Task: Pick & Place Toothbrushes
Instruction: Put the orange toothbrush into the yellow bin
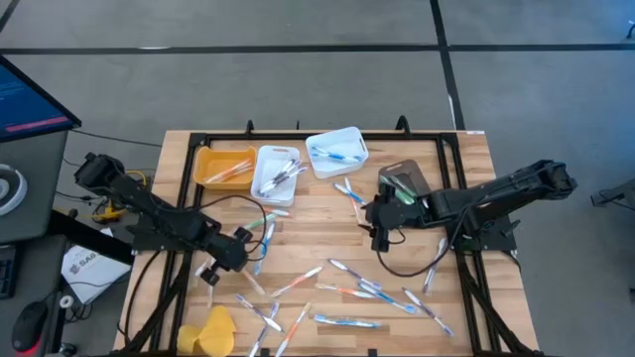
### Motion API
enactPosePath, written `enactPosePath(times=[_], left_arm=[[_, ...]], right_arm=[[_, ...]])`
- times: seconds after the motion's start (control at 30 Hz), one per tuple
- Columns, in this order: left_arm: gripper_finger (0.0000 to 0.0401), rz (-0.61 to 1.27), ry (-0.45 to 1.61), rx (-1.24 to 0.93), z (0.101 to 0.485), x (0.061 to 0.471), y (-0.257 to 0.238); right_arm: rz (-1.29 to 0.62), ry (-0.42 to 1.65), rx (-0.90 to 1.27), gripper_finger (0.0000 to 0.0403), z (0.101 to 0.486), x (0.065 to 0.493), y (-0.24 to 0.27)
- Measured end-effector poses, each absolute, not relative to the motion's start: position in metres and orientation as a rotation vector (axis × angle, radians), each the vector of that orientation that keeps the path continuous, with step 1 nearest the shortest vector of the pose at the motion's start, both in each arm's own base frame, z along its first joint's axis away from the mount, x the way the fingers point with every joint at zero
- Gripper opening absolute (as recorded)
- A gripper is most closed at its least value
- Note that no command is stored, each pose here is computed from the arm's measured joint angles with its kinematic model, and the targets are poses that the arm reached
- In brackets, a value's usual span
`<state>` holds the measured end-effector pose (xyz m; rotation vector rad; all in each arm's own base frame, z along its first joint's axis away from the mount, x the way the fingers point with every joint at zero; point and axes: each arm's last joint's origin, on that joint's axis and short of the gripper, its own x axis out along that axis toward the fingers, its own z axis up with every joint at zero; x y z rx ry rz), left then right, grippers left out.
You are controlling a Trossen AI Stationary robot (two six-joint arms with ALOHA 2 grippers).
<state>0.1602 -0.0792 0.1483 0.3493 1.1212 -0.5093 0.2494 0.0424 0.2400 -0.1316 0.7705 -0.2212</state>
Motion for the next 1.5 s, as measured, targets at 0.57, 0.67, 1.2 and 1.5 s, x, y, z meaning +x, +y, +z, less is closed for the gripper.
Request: enactPosePath(times=[0.57,0.67,1.2,1.5], left_arm=[[0.0001,-0.348,1.103,0.475,0.206,0.177,-0.08],[0.0001,-0.252,1.125,0.539,0.221,0.174,-0.075],[0.0001,0.643,1.025,0.349,0.286,0.134,0.011],[0.0001,0.767,0.883,0.234,0.295,0.107,0.04]], right_arm=[[-0.197,0.706,-0.18,0.0226,0.234,0.253,0.041],[-0.196,0.705,-0.179,0.0226,0.234,0.253,0.041],[-0.19,0.68,-0.185,0.0226,0.236,0.254,0.041],[-0.19,0.681,-0.185,0.0226,0.236,0.254,0.041]])
